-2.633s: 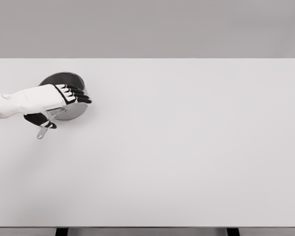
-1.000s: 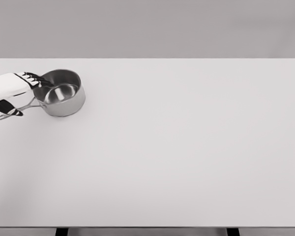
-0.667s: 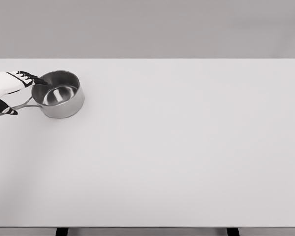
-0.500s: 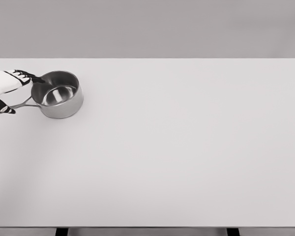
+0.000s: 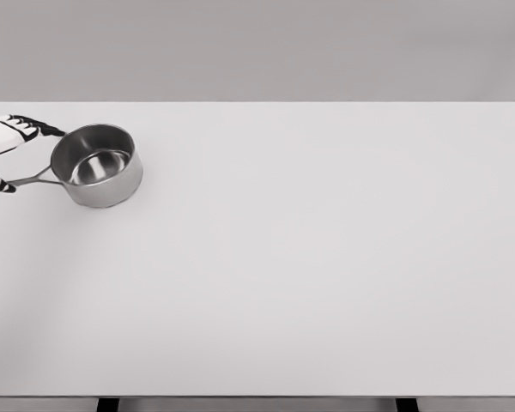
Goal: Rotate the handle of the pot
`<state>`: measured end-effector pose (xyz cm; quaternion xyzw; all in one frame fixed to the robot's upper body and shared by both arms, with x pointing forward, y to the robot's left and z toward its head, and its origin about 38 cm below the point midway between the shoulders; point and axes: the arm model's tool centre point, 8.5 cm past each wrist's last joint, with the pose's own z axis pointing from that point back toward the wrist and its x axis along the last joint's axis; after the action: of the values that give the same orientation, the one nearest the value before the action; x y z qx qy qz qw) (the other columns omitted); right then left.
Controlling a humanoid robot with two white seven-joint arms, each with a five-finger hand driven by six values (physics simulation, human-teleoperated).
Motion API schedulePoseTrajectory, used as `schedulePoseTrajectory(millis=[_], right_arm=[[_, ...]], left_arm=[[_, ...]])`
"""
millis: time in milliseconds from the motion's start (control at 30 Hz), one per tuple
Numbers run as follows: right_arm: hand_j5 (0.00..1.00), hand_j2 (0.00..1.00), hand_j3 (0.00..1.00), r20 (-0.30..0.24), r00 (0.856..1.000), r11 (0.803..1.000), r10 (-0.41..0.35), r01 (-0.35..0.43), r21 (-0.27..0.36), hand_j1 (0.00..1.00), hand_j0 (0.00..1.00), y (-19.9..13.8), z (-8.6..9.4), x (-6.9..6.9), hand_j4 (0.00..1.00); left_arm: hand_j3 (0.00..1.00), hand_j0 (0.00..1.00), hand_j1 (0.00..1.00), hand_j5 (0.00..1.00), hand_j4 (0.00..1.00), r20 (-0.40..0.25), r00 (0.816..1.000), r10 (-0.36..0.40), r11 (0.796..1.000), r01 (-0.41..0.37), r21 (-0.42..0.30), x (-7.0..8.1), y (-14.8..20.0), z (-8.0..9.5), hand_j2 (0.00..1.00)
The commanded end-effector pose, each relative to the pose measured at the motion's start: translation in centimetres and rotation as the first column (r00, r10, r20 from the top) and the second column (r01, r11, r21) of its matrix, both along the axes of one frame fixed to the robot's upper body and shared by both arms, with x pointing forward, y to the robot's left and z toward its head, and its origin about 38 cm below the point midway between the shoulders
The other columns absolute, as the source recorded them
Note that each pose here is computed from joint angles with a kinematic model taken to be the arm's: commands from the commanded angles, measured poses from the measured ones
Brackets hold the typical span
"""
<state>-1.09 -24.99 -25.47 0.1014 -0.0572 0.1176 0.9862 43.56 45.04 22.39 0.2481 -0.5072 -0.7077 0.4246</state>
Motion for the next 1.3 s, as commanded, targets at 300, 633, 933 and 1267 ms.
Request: schedulePoseTrajectory(millis=[300,633,933,1267], right_arm=[[1.00,1.00,1.00,0.000,1.000,1.000,0.000,0.000,0.001,1.00,1.00,0.0,0.0,0.0,1.00],[1.00,1.00,1.00,0.000,1.000,1.000,0.000,0.000,0.001,1.00,1.00,0.0,0.0,0.0,1.00],[1.00,1.00,1.00,0.000,1.000,1.000,0.000,0.000,-0.001,1.00,1.00,0.0,0.0,0.0,1.00],[1.00,1.00,1.00,0.000,1.000,1.000,0.000,0.000,0.001,1.00,1.00,0.0,0.0,0.0,1.00]], left_arm=[[1.00,1.00,1.00,1.00,1.00,0.005,0.999,0.054,0.998,-0.054,-0.021,0.2,1.5,0.1,1.00],[1.00,1.00,1.00,1.00,1.00,0.013,0.997,0.078,0.996,-0.077,-0.041,0.4,2.0,0.2,1.00],[1.00,1.00,1.00,1.00,1.00,0.015,0.997,0.082,0.995,-0.081,-0.061,0.7,1.7,-0.2,1.00],[1.00,1.00,1.00,1.00,1.00,0.022,0.994,0.102,0.993,-0.101,-0.067,0.9,2.1,-0.2,1.00]])
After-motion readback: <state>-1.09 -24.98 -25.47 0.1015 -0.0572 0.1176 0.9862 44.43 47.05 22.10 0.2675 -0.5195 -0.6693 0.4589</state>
